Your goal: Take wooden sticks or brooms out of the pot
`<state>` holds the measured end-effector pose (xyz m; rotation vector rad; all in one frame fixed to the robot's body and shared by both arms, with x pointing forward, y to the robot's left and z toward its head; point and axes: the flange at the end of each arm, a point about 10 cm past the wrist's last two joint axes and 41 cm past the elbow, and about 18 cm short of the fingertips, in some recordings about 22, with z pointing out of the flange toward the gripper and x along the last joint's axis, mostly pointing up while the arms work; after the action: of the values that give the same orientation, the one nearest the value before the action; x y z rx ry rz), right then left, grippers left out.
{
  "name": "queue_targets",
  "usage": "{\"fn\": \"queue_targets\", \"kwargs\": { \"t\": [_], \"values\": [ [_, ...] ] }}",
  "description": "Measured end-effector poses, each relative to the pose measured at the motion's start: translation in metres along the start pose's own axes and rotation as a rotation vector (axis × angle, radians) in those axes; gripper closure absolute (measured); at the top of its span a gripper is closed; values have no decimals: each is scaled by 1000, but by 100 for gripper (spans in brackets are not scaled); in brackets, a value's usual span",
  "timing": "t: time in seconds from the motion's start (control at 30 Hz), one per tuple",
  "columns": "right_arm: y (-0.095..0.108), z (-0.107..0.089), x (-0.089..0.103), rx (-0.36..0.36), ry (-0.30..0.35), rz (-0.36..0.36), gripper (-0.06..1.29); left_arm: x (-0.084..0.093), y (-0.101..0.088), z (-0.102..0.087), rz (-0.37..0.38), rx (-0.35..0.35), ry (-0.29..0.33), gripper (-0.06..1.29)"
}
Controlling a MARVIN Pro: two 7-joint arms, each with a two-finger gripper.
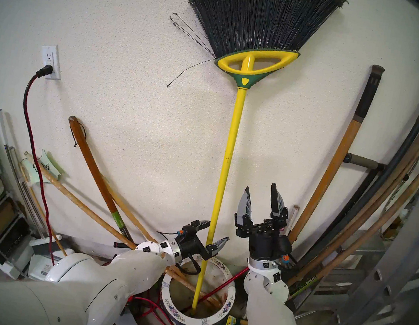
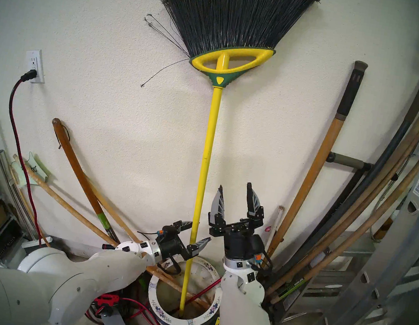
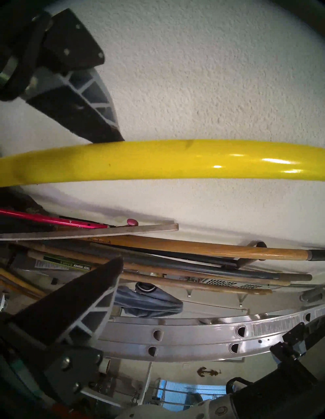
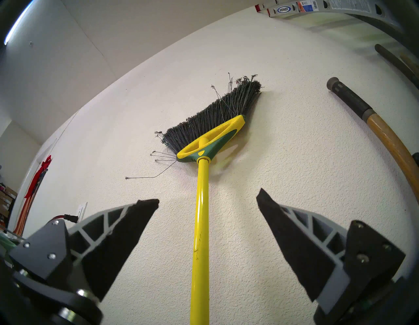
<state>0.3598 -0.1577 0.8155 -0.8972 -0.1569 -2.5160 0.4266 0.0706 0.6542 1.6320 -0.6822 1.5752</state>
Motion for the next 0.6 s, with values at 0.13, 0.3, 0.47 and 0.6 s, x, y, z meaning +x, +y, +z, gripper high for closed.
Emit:
{"fn": "queue_targets", "kwargs": {
  "t": [0.13,0.3,0.47,0.6],
  "values": [
    [0,0,0,0,0,0,-2,-2,3,4,-4,0,-18,2],
    [0,0,0,0,0,0,-2,-7,10,7,-10,1,-36,2],
    [0,0,0,0,0,0,-2,-17,19,7,-22,2,-64,2],
    [0,0,0,0,0,0,-2,-26,25,4,-37,11,-93,1]
  ]
}}
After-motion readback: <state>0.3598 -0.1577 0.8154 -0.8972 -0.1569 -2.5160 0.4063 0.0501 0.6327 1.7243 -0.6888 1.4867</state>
